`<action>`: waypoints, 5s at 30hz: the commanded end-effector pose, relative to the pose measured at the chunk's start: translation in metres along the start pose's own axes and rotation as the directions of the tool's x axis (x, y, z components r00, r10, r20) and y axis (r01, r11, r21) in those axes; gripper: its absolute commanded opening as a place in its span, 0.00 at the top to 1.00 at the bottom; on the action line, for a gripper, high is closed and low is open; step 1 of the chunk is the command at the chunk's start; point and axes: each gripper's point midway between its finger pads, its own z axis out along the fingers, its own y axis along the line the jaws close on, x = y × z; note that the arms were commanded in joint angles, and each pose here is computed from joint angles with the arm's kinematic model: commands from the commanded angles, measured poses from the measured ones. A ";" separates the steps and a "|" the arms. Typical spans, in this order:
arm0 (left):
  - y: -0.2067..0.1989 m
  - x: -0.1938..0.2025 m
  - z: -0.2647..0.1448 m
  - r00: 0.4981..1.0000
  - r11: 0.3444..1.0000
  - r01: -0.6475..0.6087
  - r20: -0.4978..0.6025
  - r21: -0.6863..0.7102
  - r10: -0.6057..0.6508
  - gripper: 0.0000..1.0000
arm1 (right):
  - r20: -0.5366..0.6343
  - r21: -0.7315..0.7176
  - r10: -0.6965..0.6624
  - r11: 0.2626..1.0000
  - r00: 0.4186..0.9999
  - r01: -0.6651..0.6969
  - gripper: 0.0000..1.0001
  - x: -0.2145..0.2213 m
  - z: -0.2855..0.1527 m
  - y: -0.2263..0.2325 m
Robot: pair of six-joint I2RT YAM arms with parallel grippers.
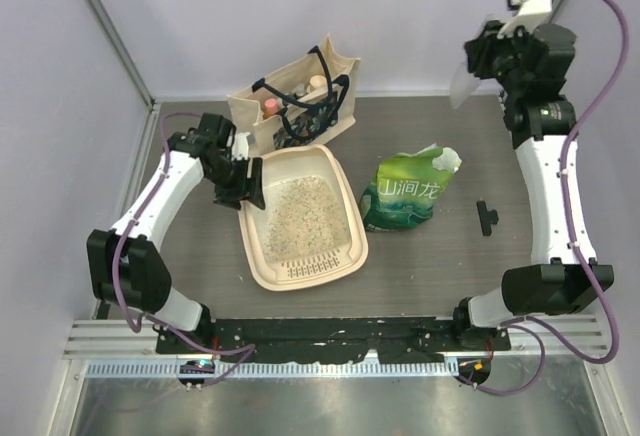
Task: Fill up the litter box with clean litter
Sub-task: Adjust the litter box at the center of the board, then place the spatula at the center of the board, then close the cat litter bag at the center of the board.
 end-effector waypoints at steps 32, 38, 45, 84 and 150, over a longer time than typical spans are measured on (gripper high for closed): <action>-0.108 -0.076 -0.089 0.799 0.857 -0.495 0.462 0.143 0.384 0.34 | -0.775 0.033 0.381 0.821 0.504 -0.571 0.99 0.343 -0.094 -0.092; -0.115 -0.083 -0.087 0.797 0.850 -0.501 0.466 0.159 0.383 0.31 | -0.821 0.076 0.380 0.812 0.426 -0.579 0.81 0.369 -0.096 -0.092; -0.160 -0.074 -0.090 0.695 0.681 -0.685 0.511 0.259 0.505 0.28 | -0.784 0.092 0.401 0.830 0.474 -0.550 0.41 0.371 -0.083 -0.103; -0.340 -0.110 0.011 0.316 0.291 -0.943 0.707 0.162 0.632 0.31 | -0.707 -0.172 0.452 0.636 0.544 -0.752 0.20 0.212 -0.068 -0.012; -0.323 -0.100 -0.029 0.279 0.246 -0.957 0.717 0.154 0.639 1.00 | -0.521 -0.488 -0.103 0.850 0.847 -0.197 0.34 0.293 -0.116 -0.059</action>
